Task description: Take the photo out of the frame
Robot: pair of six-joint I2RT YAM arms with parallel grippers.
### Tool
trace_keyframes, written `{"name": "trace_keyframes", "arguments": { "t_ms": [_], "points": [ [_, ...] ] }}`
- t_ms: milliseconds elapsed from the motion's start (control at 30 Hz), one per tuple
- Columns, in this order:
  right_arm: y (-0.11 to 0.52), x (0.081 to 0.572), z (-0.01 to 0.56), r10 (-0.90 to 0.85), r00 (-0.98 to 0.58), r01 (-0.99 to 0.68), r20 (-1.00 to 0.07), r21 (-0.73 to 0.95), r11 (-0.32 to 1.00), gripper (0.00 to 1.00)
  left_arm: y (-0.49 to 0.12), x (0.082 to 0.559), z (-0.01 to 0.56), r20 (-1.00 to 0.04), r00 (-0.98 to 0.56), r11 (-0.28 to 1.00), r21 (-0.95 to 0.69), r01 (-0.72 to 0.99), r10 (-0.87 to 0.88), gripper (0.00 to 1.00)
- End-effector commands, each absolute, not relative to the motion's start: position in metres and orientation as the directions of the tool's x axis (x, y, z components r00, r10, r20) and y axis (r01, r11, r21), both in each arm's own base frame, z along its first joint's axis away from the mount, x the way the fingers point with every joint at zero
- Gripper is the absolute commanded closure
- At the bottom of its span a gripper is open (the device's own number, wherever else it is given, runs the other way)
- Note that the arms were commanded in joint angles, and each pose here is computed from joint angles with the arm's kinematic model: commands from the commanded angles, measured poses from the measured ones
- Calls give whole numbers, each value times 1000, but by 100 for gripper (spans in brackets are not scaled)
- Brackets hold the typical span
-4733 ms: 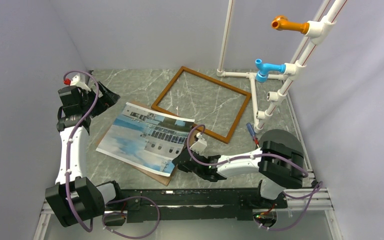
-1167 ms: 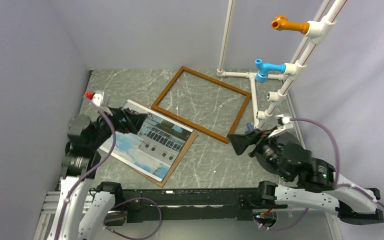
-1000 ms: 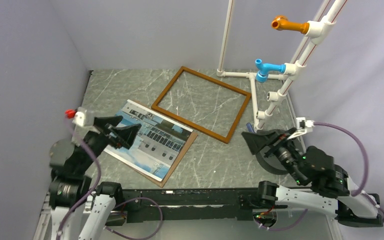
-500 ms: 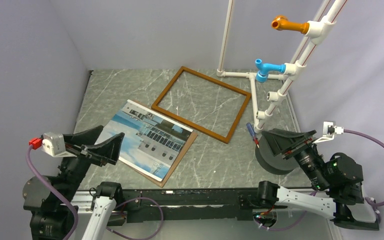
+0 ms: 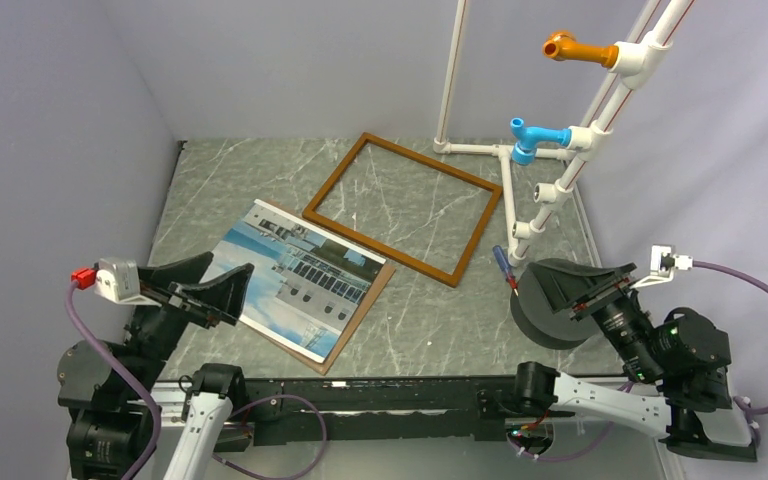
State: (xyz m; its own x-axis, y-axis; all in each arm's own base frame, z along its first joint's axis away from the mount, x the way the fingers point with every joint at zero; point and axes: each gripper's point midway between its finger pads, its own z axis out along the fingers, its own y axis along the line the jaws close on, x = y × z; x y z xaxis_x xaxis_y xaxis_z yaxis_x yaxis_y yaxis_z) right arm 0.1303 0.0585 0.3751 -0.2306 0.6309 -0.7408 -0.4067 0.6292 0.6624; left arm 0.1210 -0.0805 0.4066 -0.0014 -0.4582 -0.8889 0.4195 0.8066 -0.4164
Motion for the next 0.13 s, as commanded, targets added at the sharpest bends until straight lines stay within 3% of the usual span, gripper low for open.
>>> {"name": "trace_keyframes", "arguments": {
  "t_ms": [0,100],
  "points": [
    [54,131,375,638,-225,-397,-736,667,630,0,-80,124,406,-885,-6,804,-426,415,-466,1],
    [59,136,368,605,-220,-376,-765,639,671,0,-82,125,403,-886,-12,802,-426,419,-464,1]
  ]
}}
